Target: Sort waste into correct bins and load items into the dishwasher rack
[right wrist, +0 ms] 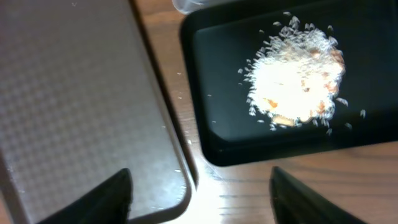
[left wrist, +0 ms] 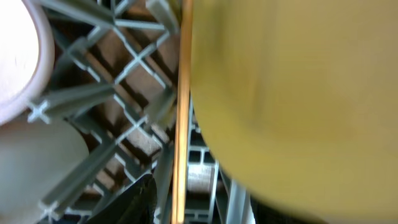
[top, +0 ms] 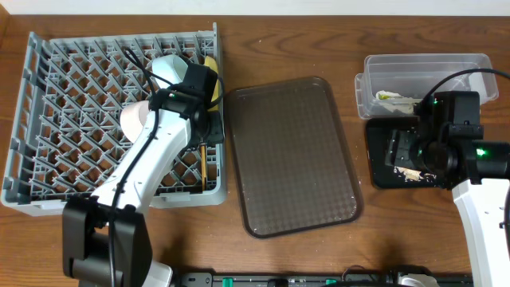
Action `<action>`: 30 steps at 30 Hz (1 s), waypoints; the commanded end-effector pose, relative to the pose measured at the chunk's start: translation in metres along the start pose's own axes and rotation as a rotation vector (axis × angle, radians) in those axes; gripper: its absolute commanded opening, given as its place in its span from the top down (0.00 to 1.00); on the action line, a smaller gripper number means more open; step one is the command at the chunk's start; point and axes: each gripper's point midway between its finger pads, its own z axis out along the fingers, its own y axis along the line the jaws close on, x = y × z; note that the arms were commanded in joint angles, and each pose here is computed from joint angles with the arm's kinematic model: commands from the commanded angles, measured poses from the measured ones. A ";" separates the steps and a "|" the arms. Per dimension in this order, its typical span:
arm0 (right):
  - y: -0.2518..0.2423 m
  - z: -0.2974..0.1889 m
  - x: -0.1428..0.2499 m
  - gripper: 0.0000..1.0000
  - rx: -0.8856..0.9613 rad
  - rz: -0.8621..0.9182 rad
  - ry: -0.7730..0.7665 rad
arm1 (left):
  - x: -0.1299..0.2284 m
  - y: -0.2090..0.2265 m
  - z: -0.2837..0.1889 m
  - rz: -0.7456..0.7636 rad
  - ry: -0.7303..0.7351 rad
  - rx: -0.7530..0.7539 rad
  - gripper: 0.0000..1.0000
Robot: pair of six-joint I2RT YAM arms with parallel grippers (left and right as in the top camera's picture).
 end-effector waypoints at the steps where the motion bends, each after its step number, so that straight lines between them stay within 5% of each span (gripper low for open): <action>1: 0.017 -0.003 -0.001 0.48 -0.102 -0.060 0.001 | 0.007 -0.002 -0.022 0.018 -0.024 0.036 0.49; 4: 0.029 -0.003 0.003 0.82 -0.173 -0.098 0.018 | 0.009 0.000 -0.046 0.016 -0.070 0.057 0.49; 8: 0.052 0.004 0.013 0.99 -0.277 -0.169 0.058 | 0.014 0.004 -0.082 0.014 -0.150 0.093 0.49; 13: 0.091 0.026 -0.002 0.99 -0.343 -0.312 -0.001 | 0.016 0.006 -0.114 0.011 -0.245 0.136 0.49; 19: 0.119 0.078 -0.048 0.99 -0.186 -0.441 -0.159 | 0.020 0.008 -0.122 0.011 -0.259 0.143 0.49; 30: 0.125 0.198 -0.058 0.99 -0.024 -0.477 -0.145 | 0.025 0.010 -0.120 0.011 -0.238 0.134 0.48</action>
